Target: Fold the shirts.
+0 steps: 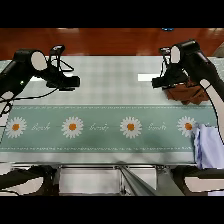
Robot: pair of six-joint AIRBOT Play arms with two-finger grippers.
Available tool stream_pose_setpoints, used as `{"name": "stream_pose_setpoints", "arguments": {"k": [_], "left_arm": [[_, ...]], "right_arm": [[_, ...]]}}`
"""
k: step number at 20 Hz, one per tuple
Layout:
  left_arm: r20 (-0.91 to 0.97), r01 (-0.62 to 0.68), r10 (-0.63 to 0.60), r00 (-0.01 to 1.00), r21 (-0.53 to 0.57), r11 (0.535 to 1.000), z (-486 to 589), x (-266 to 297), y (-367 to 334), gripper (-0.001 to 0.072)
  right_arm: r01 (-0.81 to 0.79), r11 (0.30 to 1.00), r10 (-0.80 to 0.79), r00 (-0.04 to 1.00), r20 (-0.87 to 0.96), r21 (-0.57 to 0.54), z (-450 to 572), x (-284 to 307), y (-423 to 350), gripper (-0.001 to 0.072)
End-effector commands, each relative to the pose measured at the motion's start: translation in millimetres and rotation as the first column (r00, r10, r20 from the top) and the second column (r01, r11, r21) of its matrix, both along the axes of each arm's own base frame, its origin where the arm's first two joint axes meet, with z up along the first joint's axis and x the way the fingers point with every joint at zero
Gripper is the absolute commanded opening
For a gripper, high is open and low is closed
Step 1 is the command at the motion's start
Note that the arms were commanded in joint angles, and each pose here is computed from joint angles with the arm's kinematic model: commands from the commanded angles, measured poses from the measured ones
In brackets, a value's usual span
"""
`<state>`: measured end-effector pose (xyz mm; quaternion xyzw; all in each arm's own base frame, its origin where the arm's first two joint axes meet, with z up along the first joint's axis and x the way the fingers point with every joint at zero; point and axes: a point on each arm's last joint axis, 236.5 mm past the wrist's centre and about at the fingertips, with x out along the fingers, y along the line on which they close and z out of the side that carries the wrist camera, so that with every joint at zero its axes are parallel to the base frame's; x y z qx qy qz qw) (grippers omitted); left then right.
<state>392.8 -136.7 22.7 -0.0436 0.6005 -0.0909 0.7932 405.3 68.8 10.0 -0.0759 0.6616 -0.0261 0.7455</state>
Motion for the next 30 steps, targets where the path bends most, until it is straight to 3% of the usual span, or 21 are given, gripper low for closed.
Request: {"name": "stream_pose_setpoints", "arguments": {"k": [1,16,24,25,26,27,30], "left_arm": [[-0.001,0.000,0.000,1.000,0.000,1.000,-0.5,-0.1,0.0,0.0020],[0.001,0.000,0.000,1.000,0.000,1.000,-0.3,0.4,-0.2,0.0020],[0.136,-0.019,0.024,0.990,-0.036,0.999,3.6,36.5,-7.6,0.0022],[0.152,-0.021,0.027,0.988,-0.041,0.999,4.5,40.8,-8.3,0.0063],[0.168,-0.023,0.030,0.985,-0.044,0.999,4.7,45.2,-8.8,0.0222],[0.180,-0.024,0.031,0.983,-0.046,0.999,5.7,48.1,-9.2,0.0499],[0.170,-0.036,0.039,0.985,-0.018,0.999,11.9,46.9,5.7,0.0508]], "right_arm": [[-0.001,1.000,0.001,1.000,-0.002,0.000,-0.5,-0.2,0.3,0.0029],[-0.001,1.000,0.001,1.000,-0.001,0.000,-0.4,-0.1,0.4,0.0029],[-0.085,0.996,0.073,0.952,0.297,0.028,17.9,69.9,14.0,0.0038],[-0.108,0.994,0.098,0.939,0.331,0.012,22.0,78.2,13.7,0.0122],[-0.118,0.993,0.112,0.930,0.351,-0.004,24.6,83.2,11.7,0.0313],[-0.132,0.991,0.131,0.923,0.361,-0.020,26.5,86.1,10.3,0.0413],[-0.089,0.981,0.152,0.908,0.391,-0.175,41.3,99.1,-37.9,0.0416]]}}
